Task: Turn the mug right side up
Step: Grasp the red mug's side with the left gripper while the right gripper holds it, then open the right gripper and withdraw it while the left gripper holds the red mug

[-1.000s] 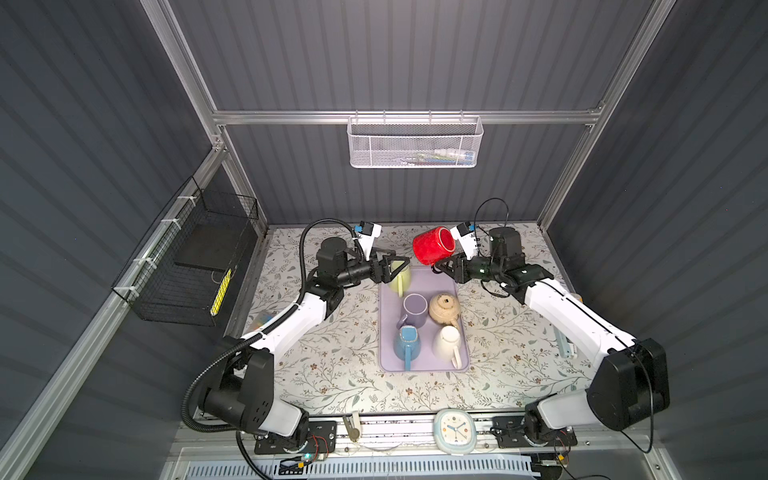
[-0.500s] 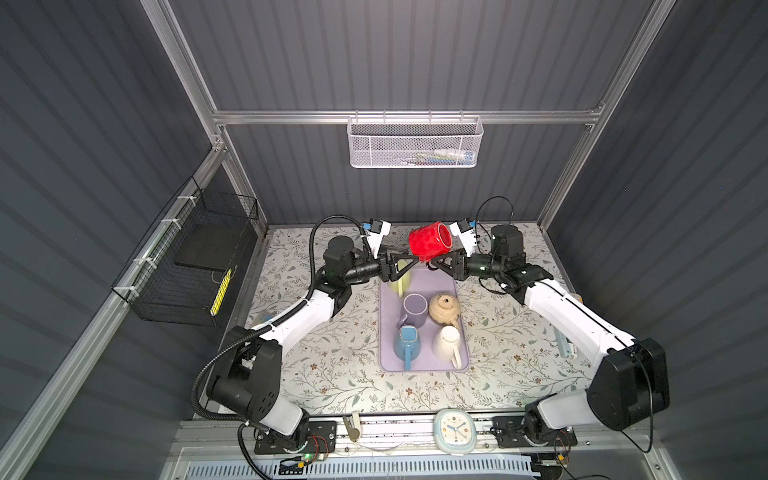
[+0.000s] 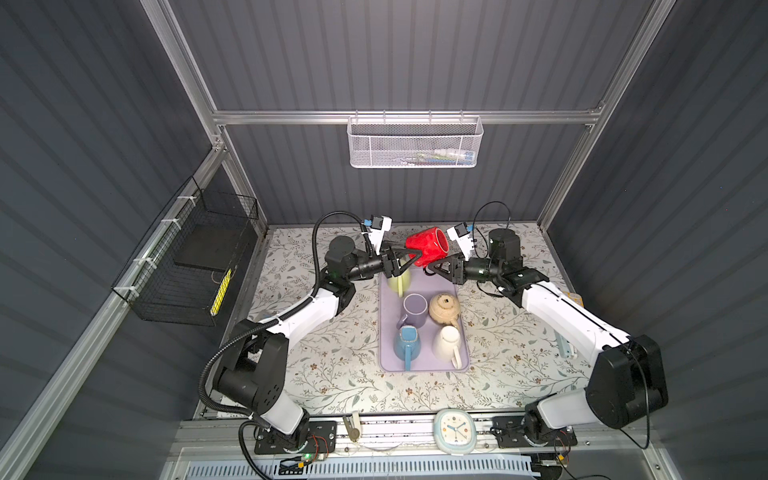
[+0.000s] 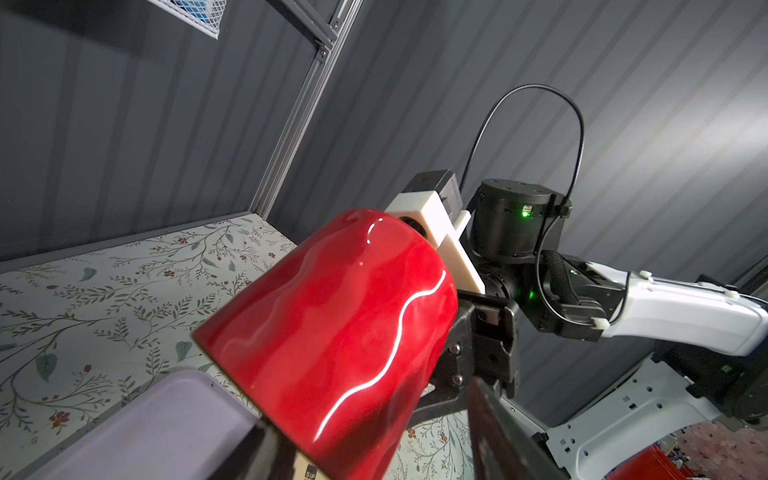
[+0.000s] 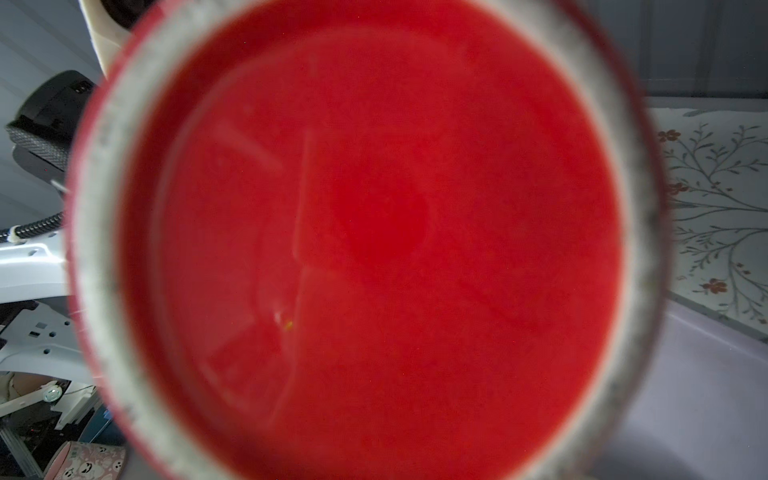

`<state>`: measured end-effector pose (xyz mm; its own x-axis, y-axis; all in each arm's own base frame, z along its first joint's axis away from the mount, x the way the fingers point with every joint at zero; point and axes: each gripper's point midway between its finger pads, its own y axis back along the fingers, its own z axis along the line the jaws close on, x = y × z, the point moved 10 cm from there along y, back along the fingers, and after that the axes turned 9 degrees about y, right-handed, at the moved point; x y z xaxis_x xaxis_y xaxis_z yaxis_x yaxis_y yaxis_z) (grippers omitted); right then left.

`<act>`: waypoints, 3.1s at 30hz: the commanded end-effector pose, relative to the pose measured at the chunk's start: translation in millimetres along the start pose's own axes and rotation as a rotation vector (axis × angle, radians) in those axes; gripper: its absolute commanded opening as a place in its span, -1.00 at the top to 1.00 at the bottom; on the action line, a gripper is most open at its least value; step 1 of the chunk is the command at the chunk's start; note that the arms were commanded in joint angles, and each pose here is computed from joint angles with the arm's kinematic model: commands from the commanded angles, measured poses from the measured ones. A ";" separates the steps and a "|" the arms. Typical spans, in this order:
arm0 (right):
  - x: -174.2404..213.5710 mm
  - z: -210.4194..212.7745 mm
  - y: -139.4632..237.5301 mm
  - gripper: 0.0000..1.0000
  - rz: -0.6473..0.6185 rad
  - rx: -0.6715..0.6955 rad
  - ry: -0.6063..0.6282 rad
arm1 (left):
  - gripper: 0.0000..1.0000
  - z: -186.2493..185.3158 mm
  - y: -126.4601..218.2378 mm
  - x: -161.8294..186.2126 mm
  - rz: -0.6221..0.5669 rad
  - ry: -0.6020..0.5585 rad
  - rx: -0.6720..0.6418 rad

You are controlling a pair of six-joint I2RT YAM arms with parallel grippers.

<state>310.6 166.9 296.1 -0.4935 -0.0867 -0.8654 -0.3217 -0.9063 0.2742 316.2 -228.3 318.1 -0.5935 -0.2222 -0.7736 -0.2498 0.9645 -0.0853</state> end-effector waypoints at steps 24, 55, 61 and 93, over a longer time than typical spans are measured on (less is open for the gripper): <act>-11.5 12.8 -10.1 1.00 -0.119 -0.193 0.062 | -0.04 -16.0 -3.4 -5.8 -0.089 0.009 0.126; -7.7 13.4 -12.4 0.41 -0.148 -0.216 0.067 | 1.00 -11.6 -12.0 -20.6 -0.179 0.037 0.120; -5.3 11.5 -12.9 0.22 -0.150 -0.212 0.059 | 1.00 -12.5 -10.1 -21.8 -0.186 0.027 0.087; 2.2 9.3 -11.2 0.05 -0.133 -0.199 0.053 | 1.00 -29.2 17.0 -36.3 -0.102 -0.124 -0.296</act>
<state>310.7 181.0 287.2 -0.4522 0.0251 -0.8915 -0.2301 -0.9690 0.0895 318.9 -218.1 312.6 -0.6153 -0.2637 -0.7429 -0.4886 0.8671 0.0968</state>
